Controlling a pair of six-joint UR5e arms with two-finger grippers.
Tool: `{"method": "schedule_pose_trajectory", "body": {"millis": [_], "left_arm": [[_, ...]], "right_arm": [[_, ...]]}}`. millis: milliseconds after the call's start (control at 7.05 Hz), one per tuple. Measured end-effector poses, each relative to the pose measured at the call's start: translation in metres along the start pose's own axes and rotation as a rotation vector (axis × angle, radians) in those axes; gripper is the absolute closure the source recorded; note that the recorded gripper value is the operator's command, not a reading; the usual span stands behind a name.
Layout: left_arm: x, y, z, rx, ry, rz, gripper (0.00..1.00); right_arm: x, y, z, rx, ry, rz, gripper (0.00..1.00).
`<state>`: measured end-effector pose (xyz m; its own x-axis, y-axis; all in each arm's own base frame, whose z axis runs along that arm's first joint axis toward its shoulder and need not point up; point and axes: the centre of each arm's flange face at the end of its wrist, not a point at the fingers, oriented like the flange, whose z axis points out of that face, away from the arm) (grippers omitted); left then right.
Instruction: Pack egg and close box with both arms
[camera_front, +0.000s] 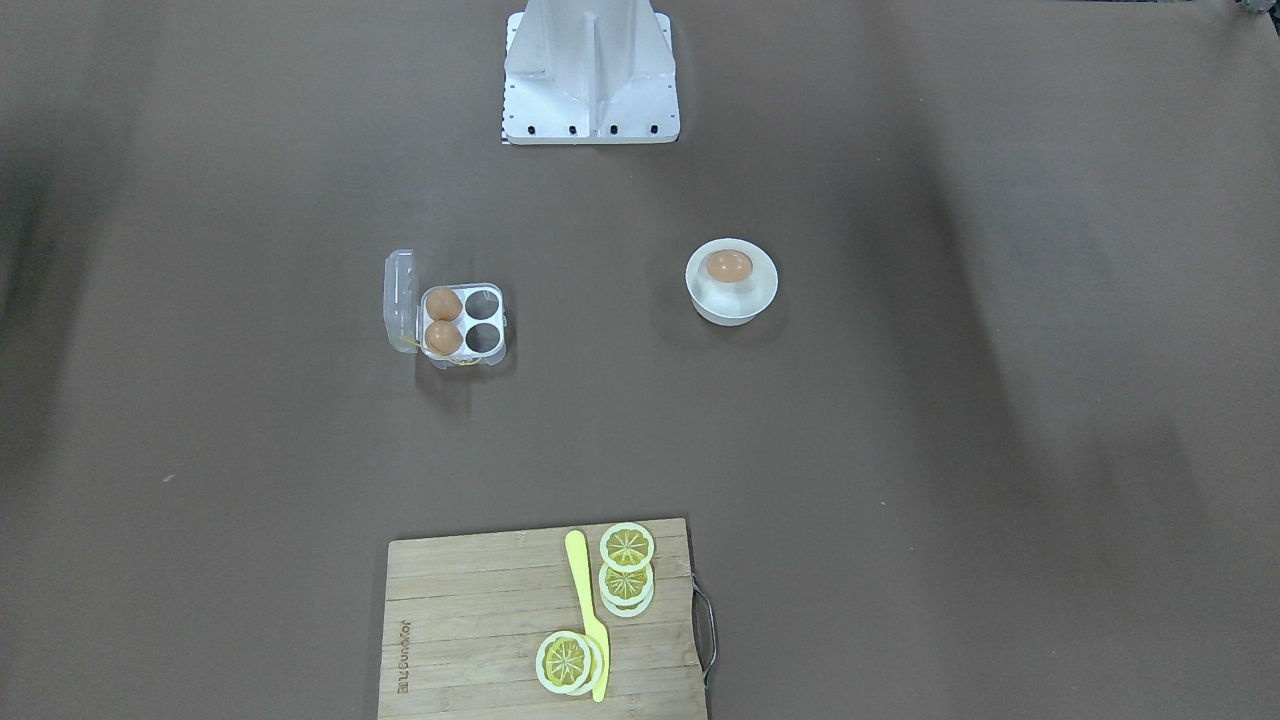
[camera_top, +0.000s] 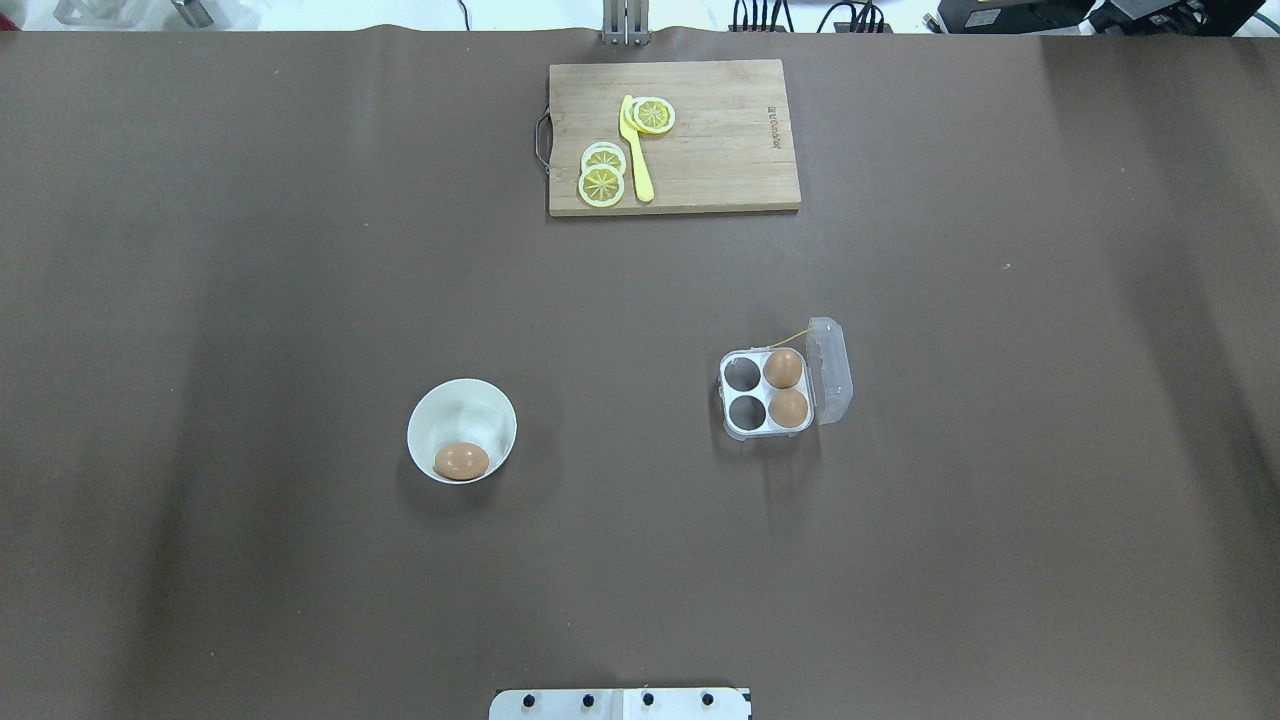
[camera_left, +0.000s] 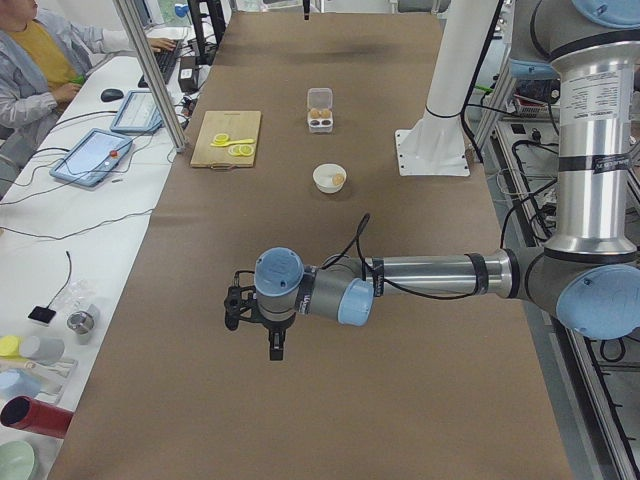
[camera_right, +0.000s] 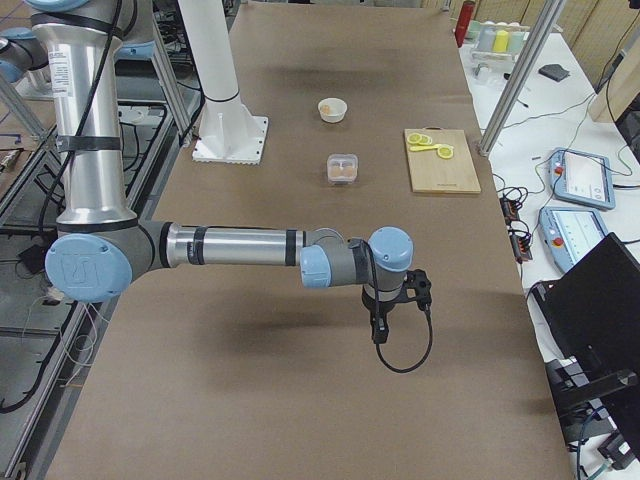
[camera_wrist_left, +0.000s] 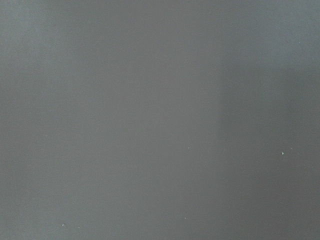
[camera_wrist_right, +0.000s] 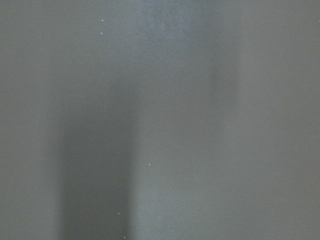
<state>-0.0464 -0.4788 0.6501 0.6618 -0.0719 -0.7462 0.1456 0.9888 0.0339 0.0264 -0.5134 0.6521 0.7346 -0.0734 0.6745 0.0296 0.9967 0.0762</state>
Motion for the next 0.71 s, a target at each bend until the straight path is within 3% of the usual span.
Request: {"method": "schedule_pose_trajectory", "body": {"millis": [710], "left_arm": [[0.016,-0.007,-0.013,0.002,0.005,0.003,0.01]], "right_arm": [[0.015,0.014,0.002,-0.006,-0.001,0.026,0.0]]}}
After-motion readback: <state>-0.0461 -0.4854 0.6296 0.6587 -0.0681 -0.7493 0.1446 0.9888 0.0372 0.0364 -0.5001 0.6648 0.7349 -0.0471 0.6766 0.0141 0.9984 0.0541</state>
